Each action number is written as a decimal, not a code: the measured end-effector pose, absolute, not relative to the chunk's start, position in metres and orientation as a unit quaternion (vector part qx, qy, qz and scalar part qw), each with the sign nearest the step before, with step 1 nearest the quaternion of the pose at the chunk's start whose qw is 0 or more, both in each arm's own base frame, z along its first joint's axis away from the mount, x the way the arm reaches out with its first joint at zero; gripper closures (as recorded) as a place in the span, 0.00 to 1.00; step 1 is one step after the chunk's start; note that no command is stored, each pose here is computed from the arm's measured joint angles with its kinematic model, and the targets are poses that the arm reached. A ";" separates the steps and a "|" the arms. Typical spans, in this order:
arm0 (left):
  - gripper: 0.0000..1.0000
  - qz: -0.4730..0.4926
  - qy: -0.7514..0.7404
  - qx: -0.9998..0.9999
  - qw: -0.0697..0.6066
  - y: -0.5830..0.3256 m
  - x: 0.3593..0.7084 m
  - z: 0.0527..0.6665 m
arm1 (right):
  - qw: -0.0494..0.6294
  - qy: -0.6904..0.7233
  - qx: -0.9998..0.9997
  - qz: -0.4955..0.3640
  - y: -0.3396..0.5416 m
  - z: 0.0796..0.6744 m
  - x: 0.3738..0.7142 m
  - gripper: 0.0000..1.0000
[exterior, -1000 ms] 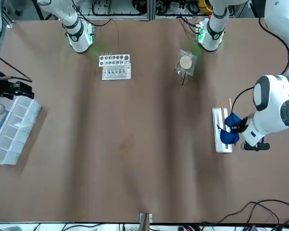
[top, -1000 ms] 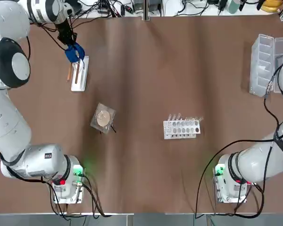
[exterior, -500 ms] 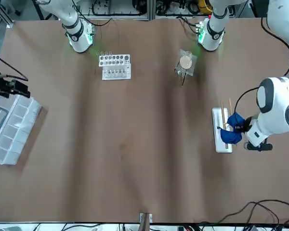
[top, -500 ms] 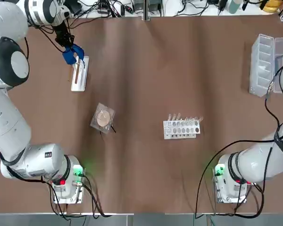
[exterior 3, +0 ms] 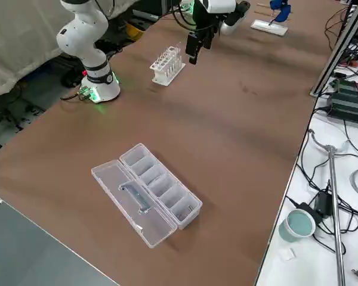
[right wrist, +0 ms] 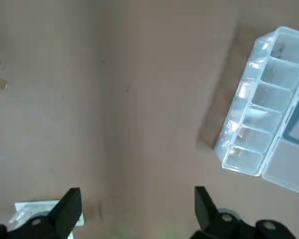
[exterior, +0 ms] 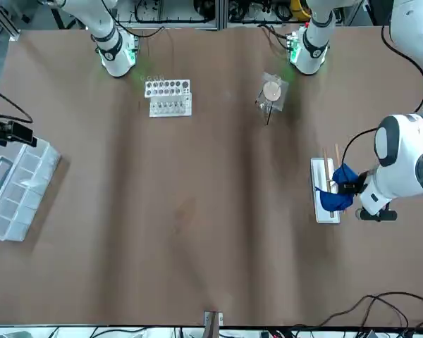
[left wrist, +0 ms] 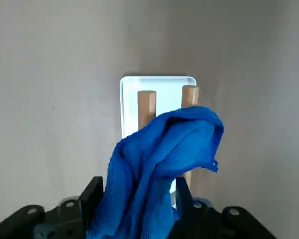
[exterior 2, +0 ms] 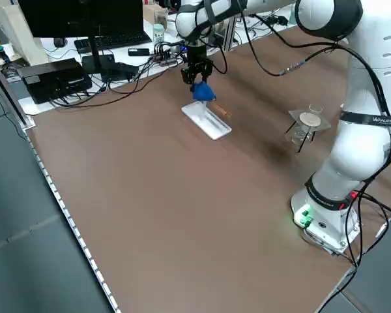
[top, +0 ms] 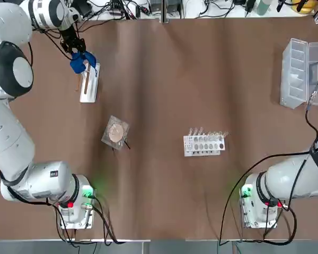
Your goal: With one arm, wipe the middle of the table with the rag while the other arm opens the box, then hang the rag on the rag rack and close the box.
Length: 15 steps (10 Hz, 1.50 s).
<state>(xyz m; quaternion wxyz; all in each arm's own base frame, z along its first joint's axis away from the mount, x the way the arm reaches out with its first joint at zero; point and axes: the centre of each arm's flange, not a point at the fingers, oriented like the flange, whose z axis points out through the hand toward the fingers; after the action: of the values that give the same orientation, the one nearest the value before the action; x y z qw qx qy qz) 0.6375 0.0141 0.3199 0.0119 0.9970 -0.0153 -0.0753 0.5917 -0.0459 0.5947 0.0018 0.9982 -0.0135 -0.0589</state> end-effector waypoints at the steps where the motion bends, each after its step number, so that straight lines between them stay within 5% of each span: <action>1: 0.32 -0.076 -0.015 0.997 0.012 0.014 0.638 0.319 | 0.003 -0.010 0.998 -0.058 -0.042 0.595 0.592 0.00; 7: 0.27 -0.079 -0.023 0.997 0.012 0.004 0.638 0.315 | 0.004 -0.008 0.998 -0.058 -0.040 0.594 0.593 0.00; 9: 0.09 -0.085 -0.028 0.996 0.013 -0.003 0.638 0.306 | 0.004 -0.007 0.998 -0.058 -0.039 0.594 0.593 0.00; 15: 0.07 -0.087 -0.034 0.995 0.015 -0.010 0.640 0.297 | 0.004 -0.007 0.998 -0.058 -0.039 0.594 0.593 0.00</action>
<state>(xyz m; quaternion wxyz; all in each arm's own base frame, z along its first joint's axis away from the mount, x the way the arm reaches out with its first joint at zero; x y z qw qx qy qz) 0.6399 -0.0104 0.2972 0.0146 0.9955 -0.0343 -0.0872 0.5926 -0.0392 0.5939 0.0037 0.9983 -0.0070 -0.0584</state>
